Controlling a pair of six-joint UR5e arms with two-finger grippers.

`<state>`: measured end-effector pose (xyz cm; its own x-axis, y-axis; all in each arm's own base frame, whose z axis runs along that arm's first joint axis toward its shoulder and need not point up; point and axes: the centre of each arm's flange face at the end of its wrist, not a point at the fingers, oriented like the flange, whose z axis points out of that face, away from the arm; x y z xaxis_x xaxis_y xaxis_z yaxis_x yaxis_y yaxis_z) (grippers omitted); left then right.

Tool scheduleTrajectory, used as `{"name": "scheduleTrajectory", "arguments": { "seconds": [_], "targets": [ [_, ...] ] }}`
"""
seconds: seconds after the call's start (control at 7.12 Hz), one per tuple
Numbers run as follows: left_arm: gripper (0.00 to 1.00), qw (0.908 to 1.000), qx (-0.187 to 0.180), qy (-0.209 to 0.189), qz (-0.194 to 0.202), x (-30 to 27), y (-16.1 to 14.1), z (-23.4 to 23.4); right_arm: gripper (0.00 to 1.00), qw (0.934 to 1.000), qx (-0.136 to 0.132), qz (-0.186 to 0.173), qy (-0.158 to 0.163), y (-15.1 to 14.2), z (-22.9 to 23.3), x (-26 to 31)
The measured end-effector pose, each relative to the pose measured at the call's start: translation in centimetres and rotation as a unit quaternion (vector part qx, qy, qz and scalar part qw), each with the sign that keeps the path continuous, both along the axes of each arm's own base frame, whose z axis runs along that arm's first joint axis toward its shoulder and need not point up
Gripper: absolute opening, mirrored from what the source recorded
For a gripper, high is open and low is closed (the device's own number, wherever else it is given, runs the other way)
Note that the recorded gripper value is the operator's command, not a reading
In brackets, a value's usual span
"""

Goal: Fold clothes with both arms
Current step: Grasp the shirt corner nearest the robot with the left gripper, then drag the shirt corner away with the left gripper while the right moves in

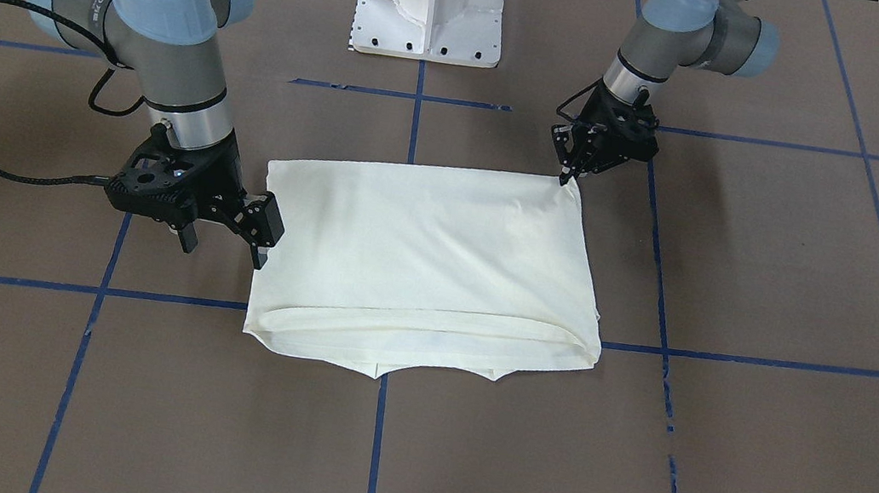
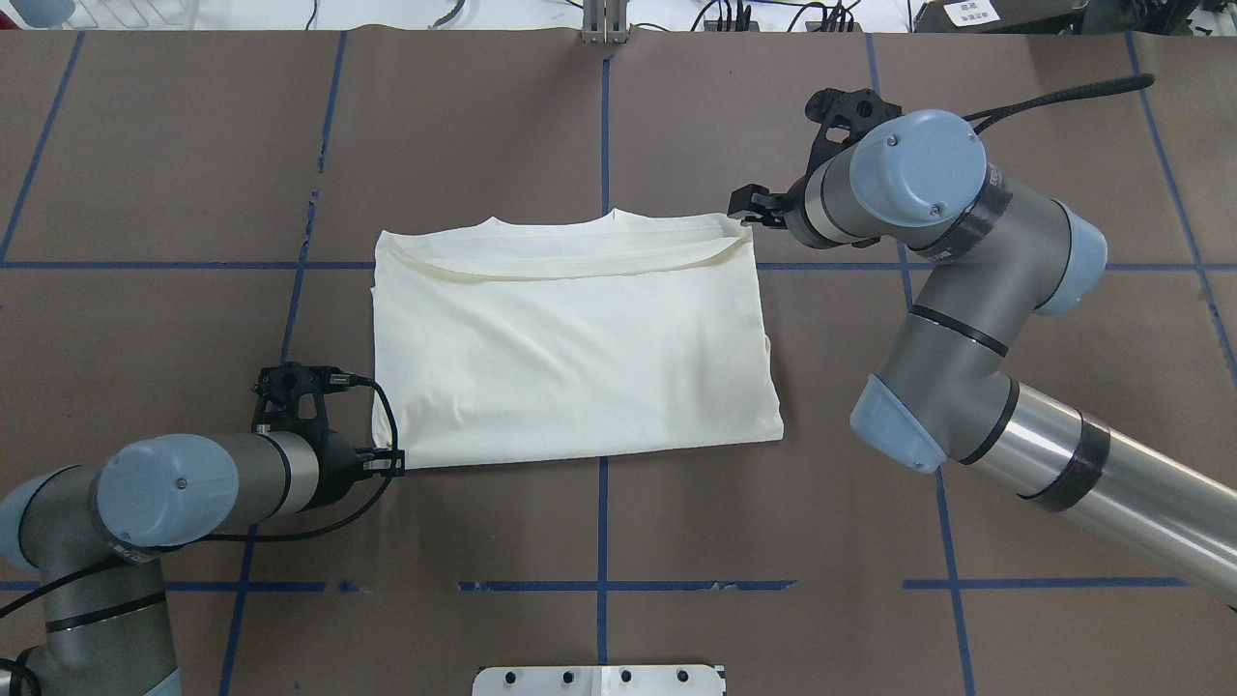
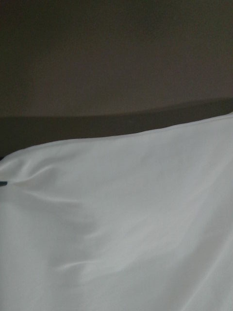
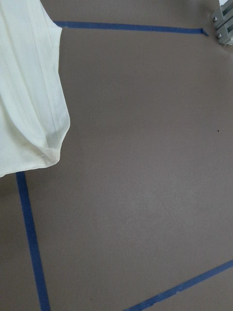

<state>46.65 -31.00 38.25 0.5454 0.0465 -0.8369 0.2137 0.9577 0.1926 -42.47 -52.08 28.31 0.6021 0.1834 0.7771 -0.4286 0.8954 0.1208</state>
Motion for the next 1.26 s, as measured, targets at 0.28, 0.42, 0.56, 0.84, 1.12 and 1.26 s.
{"name": "scheduleTrajectory", "arguments": {
  "seconds": [0.28,0.42,0.56,0.84,1.12,1.26],
  "targets": [
    [0.0,0.9993,0.035,-0.012,0.0,-1.6,-2.1,-0.3,1.0,1.0,-0.001,0.0,0.001,0.0,0.1,0.0],
    [0.0,0.997,0.067,-0.037,-0.01,-3.6,-5.5,0.5,1.0,1.0,-0.001,0.001,0.0,0.0,0.1,0.0],
    [0.0,0.9927,0.095,-0.069,-0.027,-5.8,-9.9,1.8,1.0,1.0,-0.002,0.002,0.0,0.0,0.2,0.0],
    [0.0,0.9839,0.119,-0.118,-0.062,-6.1,-20.5,2.5,1.0,1.0,-0.002,0.002,0.0,0.0,0.2,0.0],
    [0.0,0.9787,0.108,-0.149,-0.091,-2.4,-31.9,1.2,1.0,1.0,-0.002,0.003,0.0,0.1,0.1,0.0],
    [0.37,0.9764,0.11,-0.155,-0.102,-1.5,-36.4,1.0,1.0,1.0,0.0,0.003,-0.003,0.2,-0.2,0.1]
  ]
}}
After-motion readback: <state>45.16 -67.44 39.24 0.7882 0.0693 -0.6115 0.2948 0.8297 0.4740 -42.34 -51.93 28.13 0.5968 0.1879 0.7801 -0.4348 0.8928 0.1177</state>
